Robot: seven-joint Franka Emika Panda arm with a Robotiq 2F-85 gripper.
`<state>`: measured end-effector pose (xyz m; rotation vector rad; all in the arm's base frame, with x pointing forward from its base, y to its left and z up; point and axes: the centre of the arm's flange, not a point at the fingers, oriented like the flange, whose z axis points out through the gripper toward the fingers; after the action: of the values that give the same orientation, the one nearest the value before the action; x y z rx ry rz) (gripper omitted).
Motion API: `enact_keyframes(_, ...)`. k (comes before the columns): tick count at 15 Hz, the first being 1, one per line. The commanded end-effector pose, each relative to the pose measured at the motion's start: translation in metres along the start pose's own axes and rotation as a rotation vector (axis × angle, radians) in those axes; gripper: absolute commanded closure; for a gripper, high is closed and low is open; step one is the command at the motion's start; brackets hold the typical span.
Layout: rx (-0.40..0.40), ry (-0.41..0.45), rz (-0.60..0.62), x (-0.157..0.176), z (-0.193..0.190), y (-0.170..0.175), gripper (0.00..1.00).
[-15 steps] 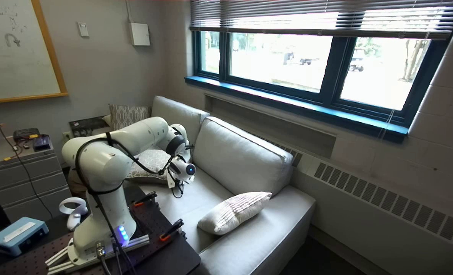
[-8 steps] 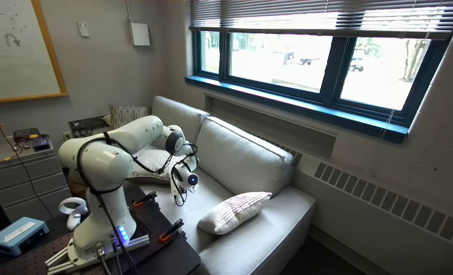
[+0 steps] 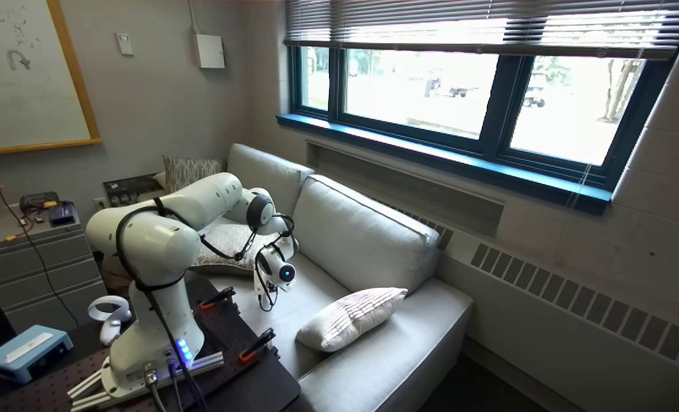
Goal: Move the pillows from the middle of the couch and set them against the armrest
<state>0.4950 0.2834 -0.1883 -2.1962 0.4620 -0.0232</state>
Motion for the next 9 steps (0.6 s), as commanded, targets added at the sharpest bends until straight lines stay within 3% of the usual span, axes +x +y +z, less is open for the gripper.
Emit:
enact_keyframes(1, 0.013, -0.026, -0.043, 0.014, 0.064, 0.005, 0.0)
enact_keyframes(6, -0.007, -0.061, -0.121, 0.015, 0.089, -0.02, 0.0)
enact_keyframes(8, -0.019, -0.052, -0.164, 0.021, 0.09, -0.034, 0.09)
enact_keyframes(9, -0.025, -0.045, -0.187, 0.026, 0.09, -0.04, 0.02)
